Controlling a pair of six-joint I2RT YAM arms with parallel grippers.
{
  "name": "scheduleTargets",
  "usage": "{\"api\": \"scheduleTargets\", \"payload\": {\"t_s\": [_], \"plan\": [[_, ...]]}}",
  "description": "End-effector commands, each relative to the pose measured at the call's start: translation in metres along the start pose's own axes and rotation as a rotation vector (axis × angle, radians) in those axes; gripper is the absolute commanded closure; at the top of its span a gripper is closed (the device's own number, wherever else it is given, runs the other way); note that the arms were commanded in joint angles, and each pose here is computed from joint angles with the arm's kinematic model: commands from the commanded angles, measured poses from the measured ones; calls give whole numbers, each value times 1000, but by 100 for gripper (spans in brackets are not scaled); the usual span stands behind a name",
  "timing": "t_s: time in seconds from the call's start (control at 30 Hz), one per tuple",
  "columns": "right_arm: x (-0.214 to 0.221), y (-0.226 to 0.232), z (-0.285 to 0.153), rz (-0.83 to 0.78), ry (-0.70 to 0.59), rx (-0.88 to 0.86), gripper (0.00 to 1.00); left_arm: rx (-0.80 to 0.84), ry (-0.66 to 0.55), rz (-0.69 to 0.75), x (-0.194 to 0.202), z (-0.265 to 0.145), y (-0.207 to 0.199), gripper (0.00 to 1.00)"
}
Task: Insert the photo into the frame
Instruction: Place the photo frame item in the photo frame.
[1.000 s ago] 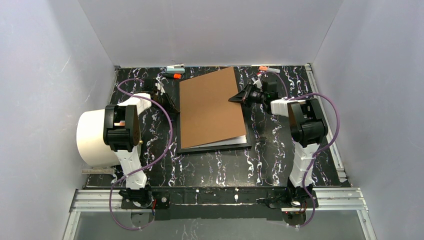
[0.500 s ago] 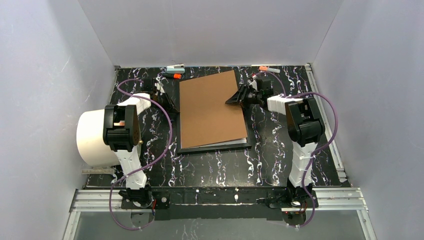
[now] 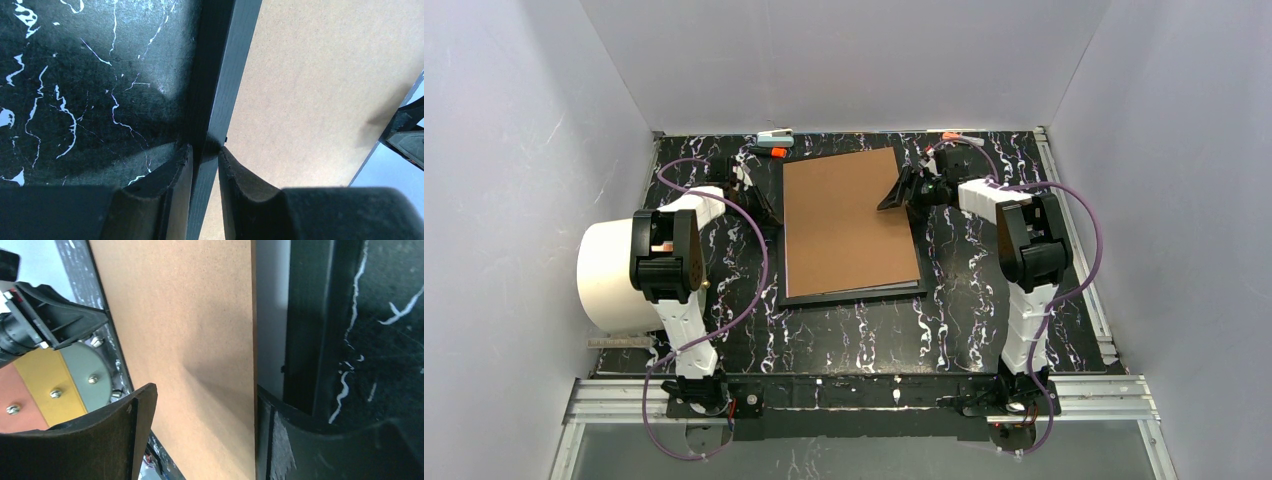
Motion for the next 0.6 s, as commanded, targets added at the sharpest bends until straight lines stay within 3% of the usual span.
{"api": "scheduleTargets", "payload": {"t_s": [0.0,0.23,0.57], "plan": [[-6,1,-16,-48,12,80,26,-20,30,-9,5,-1,7,77],[-3,-10,-12,-58,25,115,38,-20,37,-8,7,1,8,76],[-14,-11,-38,-126,9,245,27,-16,28,-4,5,-3,5,76]]}}
Point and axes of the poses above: each gripper's point midway between its finger pads, its own z axis out along the fingers, its own y axis along the line the jaws close on, x = y × z, the point moved 1 cm from there along -z, back along the fingers, and after that the axes turned 14 degrees about -z, right-handed, at the moved point
